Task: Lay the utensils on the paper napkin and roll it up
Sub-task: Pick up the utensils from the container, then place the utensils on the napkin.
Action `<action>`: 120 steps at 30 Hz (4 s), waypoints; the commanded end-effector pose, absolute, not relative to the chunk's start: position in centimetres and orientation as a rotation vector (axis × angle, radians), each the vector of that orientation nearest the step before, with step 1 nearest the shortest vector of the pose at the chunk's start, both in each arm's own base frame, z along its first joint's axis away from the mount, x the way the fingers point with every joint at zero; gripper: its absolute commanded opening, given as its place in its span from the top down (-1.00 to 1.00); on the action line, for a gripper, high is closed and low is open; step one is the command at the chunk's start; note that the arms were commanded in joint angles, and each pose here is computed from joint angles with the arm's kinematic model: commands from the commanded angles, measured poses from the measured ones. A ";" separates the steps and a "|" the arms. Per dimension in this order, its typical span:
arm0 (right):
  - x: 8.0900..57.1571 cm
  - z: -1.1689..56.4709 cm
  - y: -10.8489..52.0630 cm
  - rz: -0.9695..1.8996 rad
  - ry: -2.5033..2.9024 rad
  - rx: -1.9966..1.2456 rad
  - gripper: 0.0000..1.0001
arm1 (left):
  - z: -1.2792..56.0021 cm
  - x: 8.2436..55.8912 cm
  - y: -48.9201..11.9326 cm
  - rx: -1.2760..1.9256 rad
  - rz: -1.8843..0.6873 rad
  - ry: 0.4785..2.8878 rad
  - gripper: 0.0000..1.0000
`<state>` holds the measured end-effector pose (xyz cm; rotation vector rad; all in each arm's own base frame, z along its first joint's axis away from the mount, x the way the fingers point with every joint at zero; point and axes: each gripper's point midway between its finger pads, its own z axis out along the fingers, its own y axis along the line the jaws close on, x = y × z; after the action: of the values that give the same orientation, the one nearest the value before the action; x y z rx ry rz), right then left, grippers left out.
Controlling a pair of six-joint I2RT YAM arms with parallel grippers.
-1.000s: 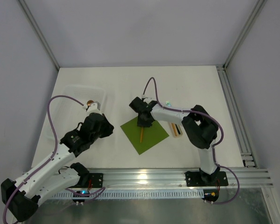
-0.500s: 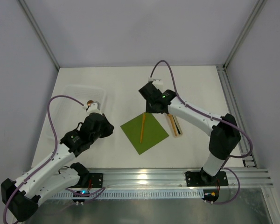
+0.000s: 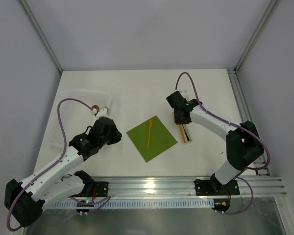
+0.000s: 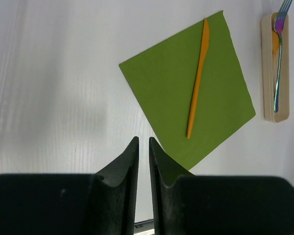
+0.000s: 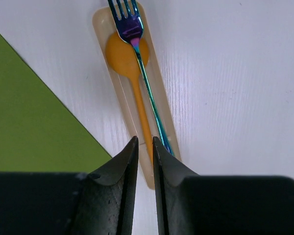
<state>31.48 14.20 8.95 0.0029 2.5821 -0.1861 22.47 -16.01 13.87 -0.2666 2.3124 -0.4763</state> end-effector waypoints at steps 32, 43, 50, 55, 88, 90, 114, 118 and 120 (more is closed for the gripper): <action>35.0 3.4 12.7 -0.313 2.624 -0.101 0.59 | 14.3 23.4 -17.2 -0.248 -0.518 2.286 0.66; 35.1 3.1 12.4 -0.315 2.625 -0.089 0.82 | 14.4 23.3 -17.2 -0.250 -0.519 2.288 0.65; 35.3 5.2 12.5 -0.293 2.589 -0.067 0.93 | 14.4 23.2 -17.1 -0.251 -0.524 2.286 0.65; 35.2 9.0 13.4 -0.232 2.528 -0.049 0.93 | 14.4 23.2 -16.9 -0.257 -0.520 2.282 0.65; 31.7 6.6 30.4 0.368 2.541 0.416 0.93 | 13.7 23.9 -17.4 -0.262 -0.530 2.260 0.98; 31.8 6.3 30.4 0.357 2.548 0.388 0.93 | 13.6 23.9 -17.4 -0.259 -0.531 2.263 0.98; 30.3 4.7 29.9 0.340 2.595 0.318 0.93 | 13.1 23.6 -17.5 -0.255 -0.535 2.277 0.95; 30.5 4.4 30.1 0.342 2.601 0.318 0.93 | 13.1 23.6 -17.4 -0.256 -0.532 2.279 0.95; 30.5 4.2 30.3 0.344 2.607 0.315 0.93 | 13.1 23.6 -17.4 -0.254 -0.531 2.278 0.95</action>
<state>29.82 29.17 3.78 0.3237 2.6378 0.3075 23.41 -17.15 12.74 -0.2595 2.3011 -0.5104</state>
